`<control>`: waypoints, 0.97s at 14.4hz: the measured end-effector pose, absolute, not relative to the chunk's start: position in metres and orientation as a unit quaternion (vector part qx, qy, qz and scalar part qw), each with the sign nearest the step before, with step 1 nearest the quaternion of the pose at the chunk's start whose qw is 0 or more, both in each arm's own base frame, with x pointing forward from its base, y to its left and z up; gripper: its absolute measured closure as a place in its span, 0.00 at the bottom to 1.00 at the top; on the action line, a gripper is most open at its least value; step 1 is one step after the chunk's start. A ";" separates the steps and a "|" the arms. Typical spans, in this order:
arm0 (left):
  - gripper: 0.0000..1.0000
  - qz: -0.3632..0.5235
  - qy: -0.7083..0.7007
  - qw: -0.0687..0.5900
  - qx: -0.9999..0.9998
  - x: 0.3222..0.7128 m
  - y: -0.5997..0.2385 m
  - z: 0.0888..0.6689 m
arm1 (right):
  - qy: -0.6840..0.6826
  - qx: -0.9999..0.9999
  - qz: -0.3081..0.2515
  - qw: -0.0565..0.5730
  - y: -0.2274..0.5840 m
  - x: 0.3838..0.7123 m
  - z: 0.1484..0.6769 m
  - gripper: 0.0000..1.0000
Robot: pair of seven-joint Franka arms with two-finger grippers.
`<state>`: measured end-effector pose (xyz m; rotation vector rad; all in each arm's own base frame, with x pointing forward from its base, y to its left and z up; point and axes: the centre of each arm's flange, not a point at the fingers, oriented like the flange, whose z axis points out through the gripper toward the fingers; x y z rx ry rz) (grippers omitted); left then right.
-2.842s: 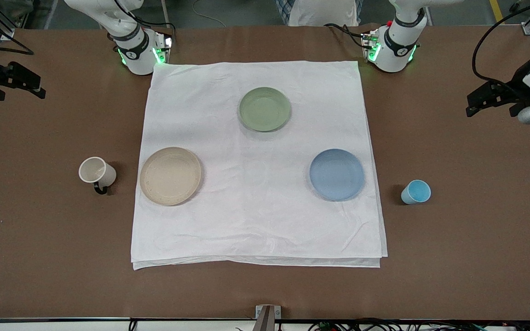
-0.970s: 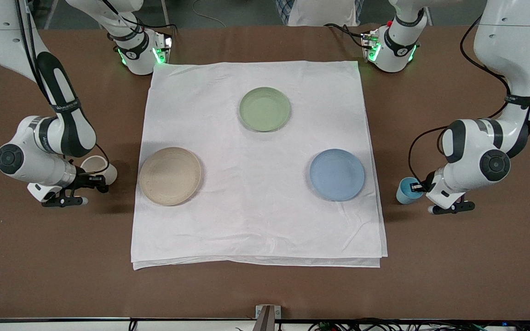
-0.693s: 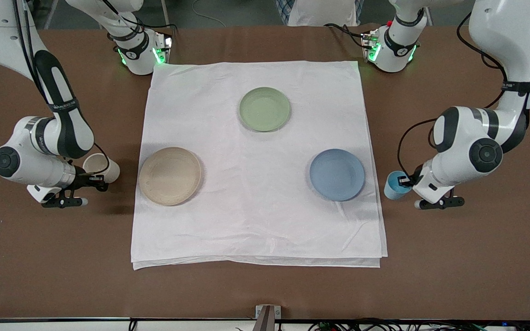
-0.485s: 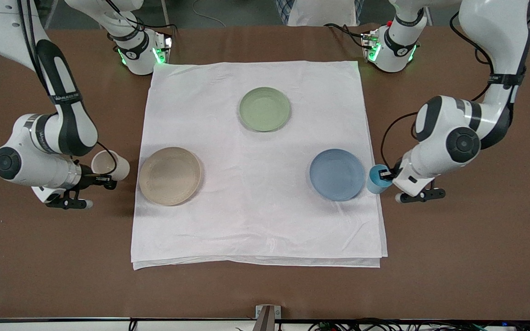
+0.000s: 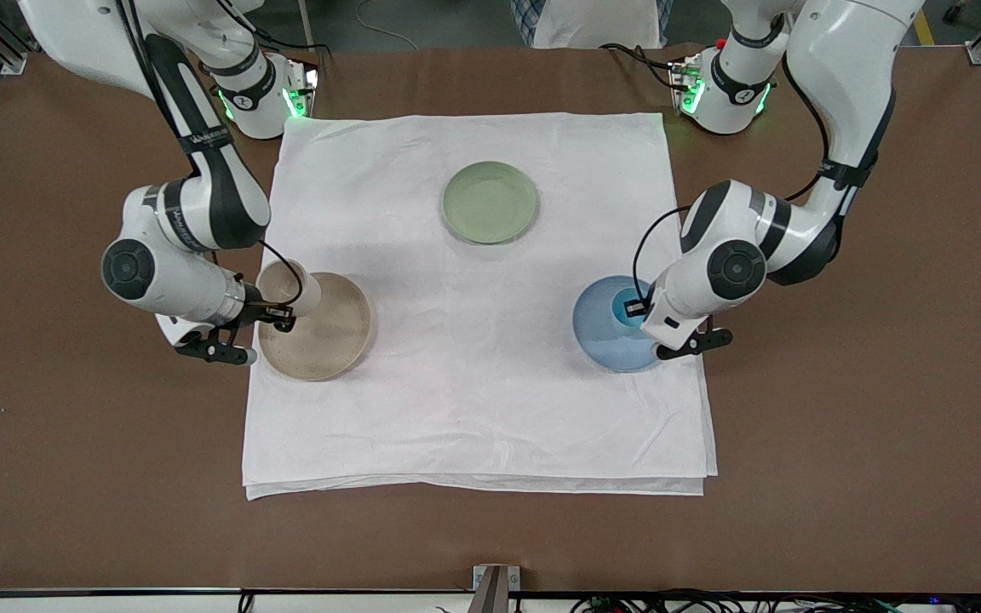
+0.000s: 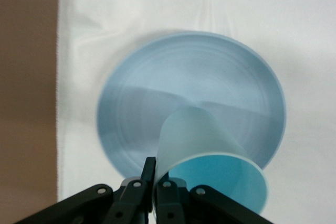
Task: Place blue cup in blue plate and white mug in gray plate
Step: 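Lower the mug onto the beige plate while the left gripper lowers the cup, then open both grippers and draw both arms back from the plates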
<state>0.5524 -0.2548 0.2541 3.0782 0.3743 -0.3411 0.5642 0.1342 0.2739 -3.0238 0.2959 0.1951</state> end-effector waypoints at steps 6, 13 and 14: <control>0.63 -0.113 0.126 0.015 0.985 0.556 -0.259 0.235 | 0.101 -0.993 0.041 0.047 0.150 0.554 0.248 0.65; 0.00 -0.040 0.153 0.011 0.987 0.622 -0.206 0.394 | 0.085 -0.993 0.071 0.052 0.130 0.603 0.332 0.00; 0.00 -0.031 0.149 0.002 0.988 0.626 -0.189 0.430 | 0.067 -0.994 0.073 0.053 0.112 0.614 0.359 0.00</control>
